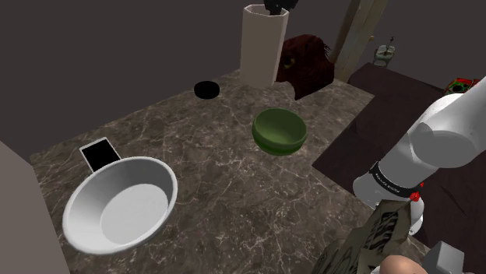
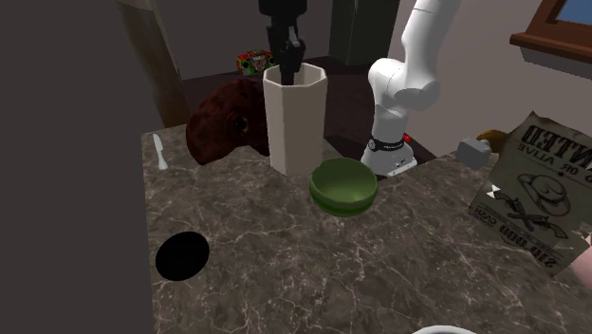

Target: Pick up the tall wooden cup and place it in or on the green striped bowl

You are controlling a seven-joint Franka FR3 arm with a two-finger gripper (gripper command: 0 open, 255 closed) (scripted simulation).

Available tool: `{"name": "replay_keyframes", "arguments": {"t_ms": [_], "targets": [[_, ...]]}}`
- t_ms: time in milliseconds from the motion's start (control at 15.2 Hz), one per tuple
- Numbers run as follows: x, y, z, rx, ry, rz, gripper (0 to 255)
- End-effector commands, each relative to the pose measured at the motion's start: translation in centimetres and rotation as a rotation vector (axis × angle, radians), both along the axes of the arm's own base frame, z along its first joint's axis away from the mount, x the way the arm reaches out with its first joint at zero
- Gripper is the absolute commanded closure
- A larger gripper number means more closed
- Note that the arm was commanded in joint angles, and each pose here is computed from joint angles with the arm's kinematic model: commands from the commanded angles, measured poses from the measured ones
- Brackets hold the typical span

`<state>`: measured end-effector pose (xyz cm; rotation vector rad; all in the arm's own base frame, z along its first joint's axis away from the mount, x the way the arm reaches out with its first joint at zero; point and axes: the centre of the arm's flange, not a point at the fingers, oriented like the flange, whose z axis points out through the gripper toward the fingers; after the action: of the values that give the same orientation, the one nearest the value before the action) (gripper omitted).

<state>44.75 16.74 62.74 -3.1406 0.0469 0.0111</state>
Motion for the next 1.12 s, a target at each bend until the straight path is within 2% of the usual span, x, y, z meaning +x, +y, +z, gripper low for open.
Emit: {"name": "replay_keyframes", "arguments": {"t_ms": [0,528,1056], "targets": [[-2.6,0.1,0.8,0.0,0.0,0.0,255],[-12.6,0.5,4.4,0.0,0.0,0.0,255],[-12.6,0.5,0.2,0.0,0.0,0.0,255]]}}
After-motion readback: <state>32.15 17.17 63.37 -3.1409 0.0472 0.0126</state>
